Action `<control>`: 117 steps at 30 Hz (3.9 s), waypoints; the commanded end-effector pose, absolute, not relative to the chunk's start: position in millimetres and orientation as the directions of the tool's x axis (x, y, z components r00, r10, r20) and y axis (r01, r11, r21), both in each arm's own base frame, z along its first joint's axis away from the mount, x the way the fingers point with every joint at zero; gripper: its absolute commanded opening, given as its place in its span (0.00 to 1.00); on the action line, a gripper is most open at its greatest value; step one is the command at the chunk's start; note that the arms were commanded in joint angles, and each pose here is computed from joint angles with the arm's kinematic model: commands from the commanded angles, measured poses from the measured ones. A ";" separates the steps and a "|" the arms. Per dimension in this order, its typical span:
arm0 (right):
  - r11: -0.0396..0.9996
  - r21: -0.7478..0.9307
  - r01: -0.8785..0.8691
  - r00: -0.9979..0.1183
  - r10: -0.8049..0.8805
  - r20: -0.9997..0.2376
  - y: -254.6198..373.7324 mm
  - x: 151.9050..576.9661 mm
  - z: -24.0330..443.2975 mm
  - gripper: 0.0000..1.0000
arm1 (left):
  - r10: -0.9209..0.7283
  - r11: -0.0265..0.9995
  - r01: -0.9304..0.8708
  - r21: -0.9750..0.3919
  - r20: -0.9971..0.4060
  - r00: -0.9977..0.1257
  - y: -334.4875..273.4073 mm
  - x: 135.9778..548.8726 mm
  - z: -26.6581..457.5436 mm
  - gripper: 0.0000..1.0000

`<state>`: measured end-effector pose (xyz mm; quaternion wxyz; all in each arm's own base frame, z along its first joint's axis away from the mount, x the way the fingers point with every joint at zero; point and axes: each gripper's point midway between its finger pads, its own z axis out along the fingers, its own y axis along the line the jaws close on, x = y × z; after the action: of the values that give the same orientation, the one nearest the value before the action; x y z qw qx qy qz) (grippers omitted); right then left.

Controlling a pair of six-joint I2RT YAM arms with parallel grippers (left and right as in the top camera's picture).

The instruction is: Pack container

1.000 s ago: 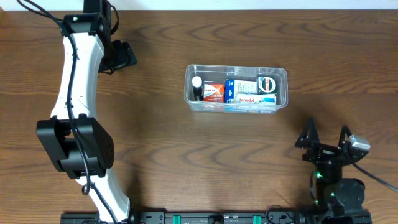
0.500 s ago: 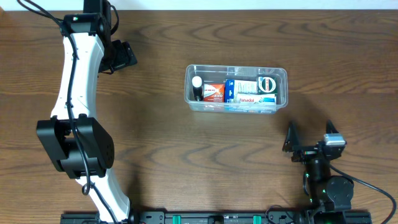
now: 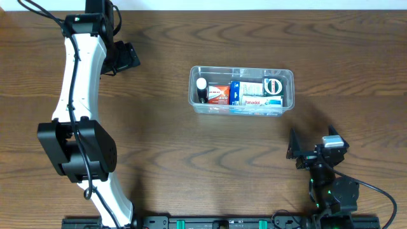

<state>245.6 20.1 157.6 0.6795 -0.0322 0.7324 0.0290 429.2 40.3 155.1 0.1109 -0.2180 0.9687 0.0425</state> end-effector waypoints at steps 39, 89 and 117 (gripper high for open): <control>0.996 -0.018 -0.093 -0.069 -0.025 -0.997 20.5 245.4 157.4 0.99 | -0.398 0.891 -0.450 -0.064 -0.586 -0.706 58.2 377.4 315.4 0.98; 0.996 -0.018 -0.093 -0.069 -0.025 -0.997 20.5 245.4 157.4 0.99 | -0.359 0.933 -0.057 -0.355 -0.922 -0.147 4.3 227.4 208.6 0.98; 0.996 -0.018 -0.093 -0.070 -0.025 -0.997 20.5 245.4 157.3 0.99 | -0.359 0.933 -0.057 -0.355 -0.922 -0.147 4.3 227.4 208.6 0.98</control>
<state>245.5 21.4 157.8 0.6800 -0.0372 0.7316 0.0296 227.3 5.1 210.7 0.6358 -0.1477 0.7478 -0.1215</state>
